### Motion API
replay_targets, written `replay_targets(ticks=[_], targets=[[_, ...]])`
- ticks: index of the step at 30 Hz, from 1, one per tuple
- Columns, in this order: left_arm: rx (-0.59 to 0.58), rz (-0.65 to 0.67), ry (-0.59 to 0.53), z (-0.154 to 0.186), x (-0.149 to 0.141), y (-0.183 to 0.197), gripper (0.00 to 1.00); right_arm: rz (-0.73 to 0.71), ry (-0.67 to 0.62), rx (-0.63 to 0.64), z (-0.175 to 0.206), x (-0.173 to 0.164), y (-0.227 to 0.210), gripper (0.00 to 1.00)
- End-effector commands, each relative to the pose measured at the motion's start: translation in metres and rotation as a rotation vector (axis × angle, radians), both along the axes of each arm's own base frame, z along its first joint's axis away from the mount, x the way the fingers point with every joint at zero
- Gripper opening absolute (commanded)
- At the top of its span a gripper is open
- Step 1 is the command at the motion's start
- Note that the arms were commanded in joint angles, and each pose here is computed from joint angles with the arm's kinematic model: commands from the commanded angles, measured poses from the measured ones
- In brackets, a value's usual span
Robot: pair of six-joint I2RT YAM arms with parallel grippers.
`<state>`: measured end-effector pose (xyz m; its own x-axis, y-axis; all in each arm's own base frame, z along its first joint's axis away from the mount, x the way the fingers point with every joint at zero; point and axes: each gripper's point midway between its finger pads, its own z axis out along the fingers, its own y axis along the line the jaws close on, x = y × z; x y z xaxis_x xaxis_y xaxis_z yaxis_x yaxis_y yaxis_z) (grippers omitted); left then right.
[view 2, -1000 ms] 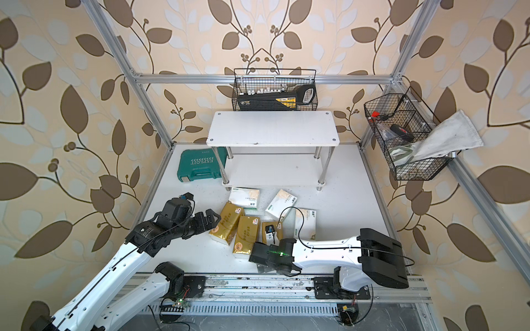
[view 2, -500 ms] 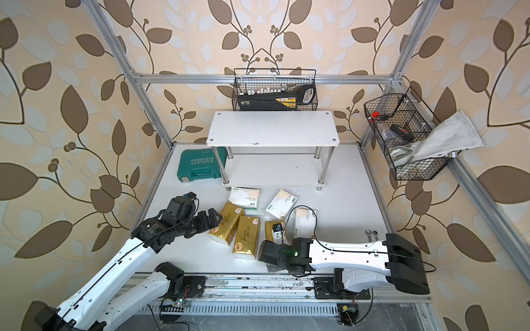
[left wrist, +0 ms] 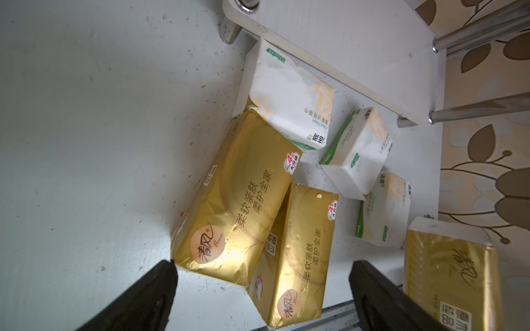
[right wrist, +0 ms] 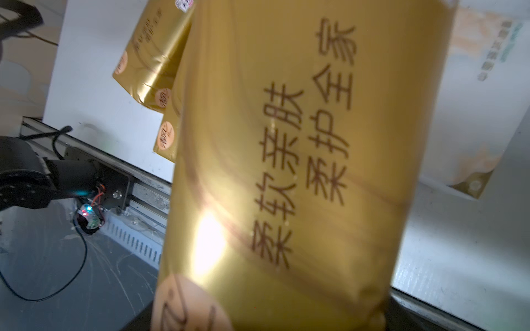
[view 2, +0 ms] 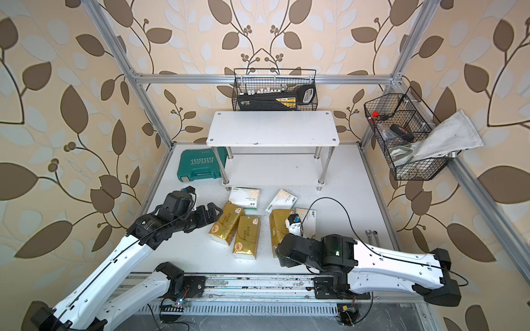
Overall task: Place the tissue boxes on the shelf by color
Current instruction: Pick up the box of tissues from the center of the board.
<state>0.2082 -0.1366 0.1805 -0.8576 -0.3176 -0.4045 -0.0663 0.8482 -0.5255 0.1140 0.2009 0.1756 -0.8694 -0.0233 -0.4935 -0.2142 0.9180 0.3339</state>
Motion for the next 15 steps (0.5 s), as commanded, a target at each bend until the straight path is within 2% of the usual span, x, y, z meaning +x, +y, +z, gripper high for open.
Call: replay_targets(ticks=[1, 8, 15], targets=[[-0.028, -0.056, -0.027, 0.02, 0.004, -0.013, 0.99, -0.022, -0.107, 0.001, 0.029, 0.026, -0.008, 0.72], [-0.018, -0.101, -0.045, 0.029, 0.018, -0.035, 0.99, -0.066, -0.159, 0.056, 0.045, 0.089, -0.015, 0.72], [0.033, -0.167, -0.046, 0.025, 0.034, -0.066, 0.99, -0.096, -0.189, 0.016, 0.038, 0.145, -0.027, 0.71]])
